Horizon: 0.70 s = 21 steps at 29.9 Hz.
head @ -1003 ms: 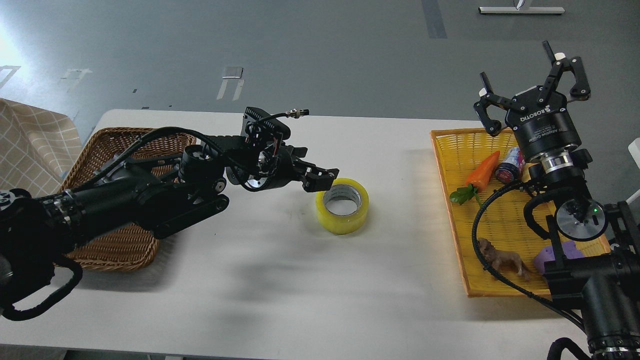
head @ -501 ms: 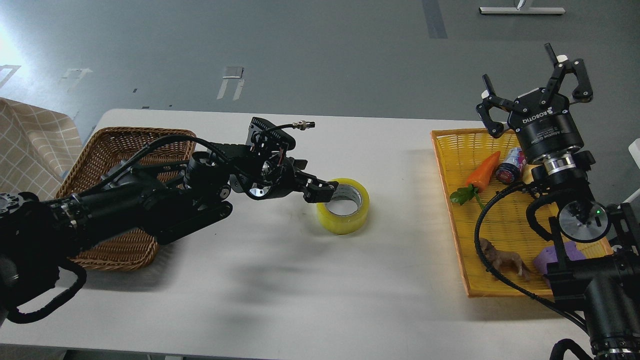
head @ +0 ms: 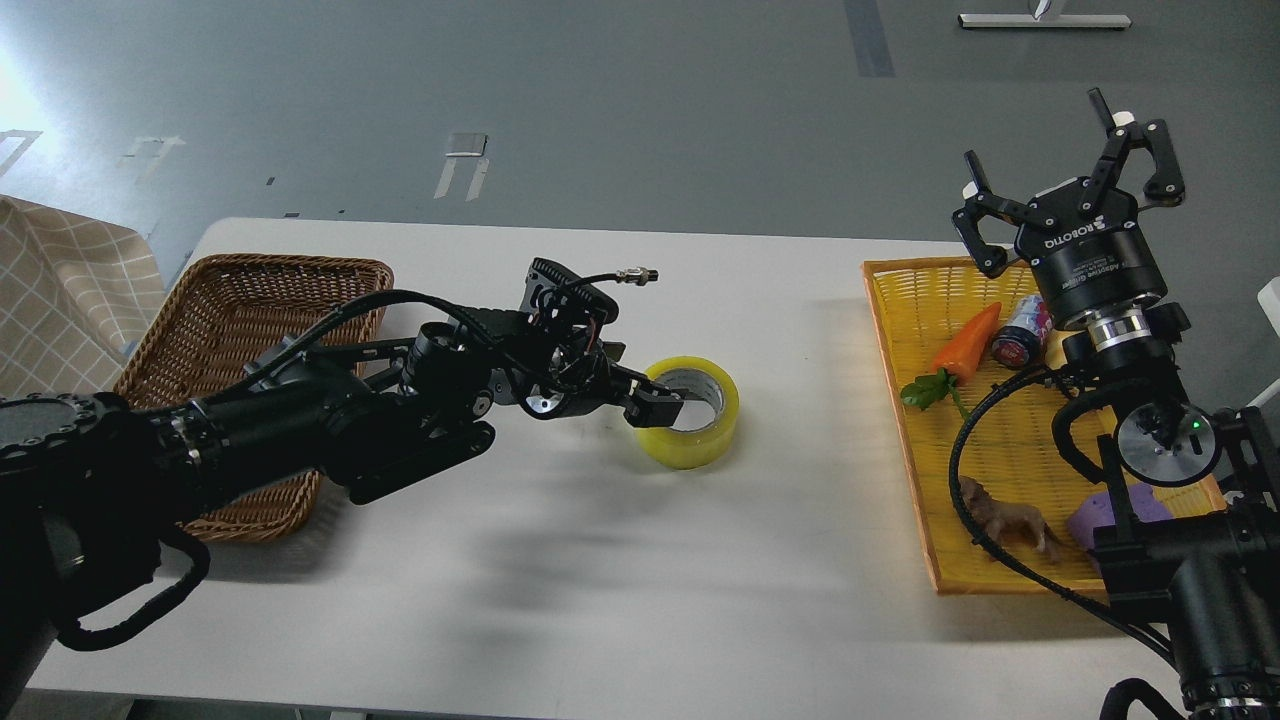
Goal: Place and transfer tape with both arms
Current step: 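Grasp the tape roll's rim with the left gripper and lift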
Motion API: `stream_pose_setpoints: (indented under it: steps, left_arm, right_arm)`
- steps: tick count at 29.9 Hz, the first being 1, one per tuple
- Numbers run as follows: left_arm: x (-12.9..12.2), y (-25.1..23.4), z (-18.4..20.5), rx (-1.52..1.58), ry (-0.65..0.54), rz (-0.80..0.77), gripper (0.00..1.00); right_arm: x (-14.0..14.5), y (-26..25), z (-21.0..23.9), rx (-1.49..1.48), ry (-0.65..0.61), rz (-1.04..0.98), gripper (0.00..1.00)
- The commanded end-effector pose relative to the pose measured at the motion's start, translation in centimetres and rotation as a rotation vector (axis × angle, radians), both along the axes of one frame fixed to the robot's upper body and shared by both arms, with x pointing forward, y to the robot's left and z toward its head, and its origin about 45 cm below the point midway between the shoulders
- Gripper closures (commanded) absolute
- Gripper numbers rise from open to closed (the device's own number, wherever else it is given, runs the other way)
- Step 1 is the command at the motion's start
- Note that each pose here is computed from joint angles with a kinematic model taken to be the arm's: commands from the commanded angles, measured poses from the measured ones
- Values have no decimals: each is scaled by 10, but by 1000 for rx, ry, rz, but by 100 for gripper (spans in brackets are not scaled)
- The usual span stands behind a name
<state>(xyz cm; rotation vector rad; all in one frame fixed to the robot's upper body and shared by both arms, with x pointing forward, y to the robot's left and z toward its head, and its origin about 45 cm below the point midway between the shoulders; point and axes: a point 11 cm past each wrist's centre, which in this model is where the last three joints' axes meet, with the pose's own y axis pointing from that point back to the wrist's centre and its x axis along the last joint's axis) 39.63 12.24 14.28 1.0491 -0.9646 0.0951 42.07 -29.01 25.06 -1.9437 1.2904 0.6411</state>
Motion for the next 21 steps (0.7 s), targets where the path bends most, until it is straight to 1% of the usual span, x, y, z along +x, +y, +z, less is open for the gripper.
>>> stream_pose_setpoints:
  steps: [1,8,10,11,12,15,17,18,19,20,21]
  left_arm:
    - [-2,2,-9,16,15,8,2]
    - [0,8,-14,25,18,28,2]
    - [0,8,-14,22,15,29,9]
    - [-1,6,-14,18,16,24,20]
    - [-2,1,-14,15,17,17,32]
    - [-3,-5,-13,10,15,8,50]
    - [-3,-9,-13,15,15,7,69]
    - [-3,-8,-14,18,15,11,74]
    - [-3,-8,-14,20,13,13,89]
    - [-3,-8,-14,21,14,12,100]
    - [-4,-7,-15,22,16,12,100]
  right_arm:
    - [0,0,-1,0,2,-1,0]
    - [0,0,-1,0,3,-1,0]
    - [0,0,-4,2,11,-2,0]
    - [0,-1,-5,3,14,-3,0]
    - [0,-1,-5,1,14,-4,0]
    - [0,-1,-5,1,14,-4,0]
    - [0,-1,-5,2,13,-5,0]
    - [0,-1,-5,1,14,-4,0]
    - [0,-1,-5,2,13,-5,0]
    - [0,-1,-5,1,14,-4,0]
    - [0,-2,-5,2,13,-5,0]
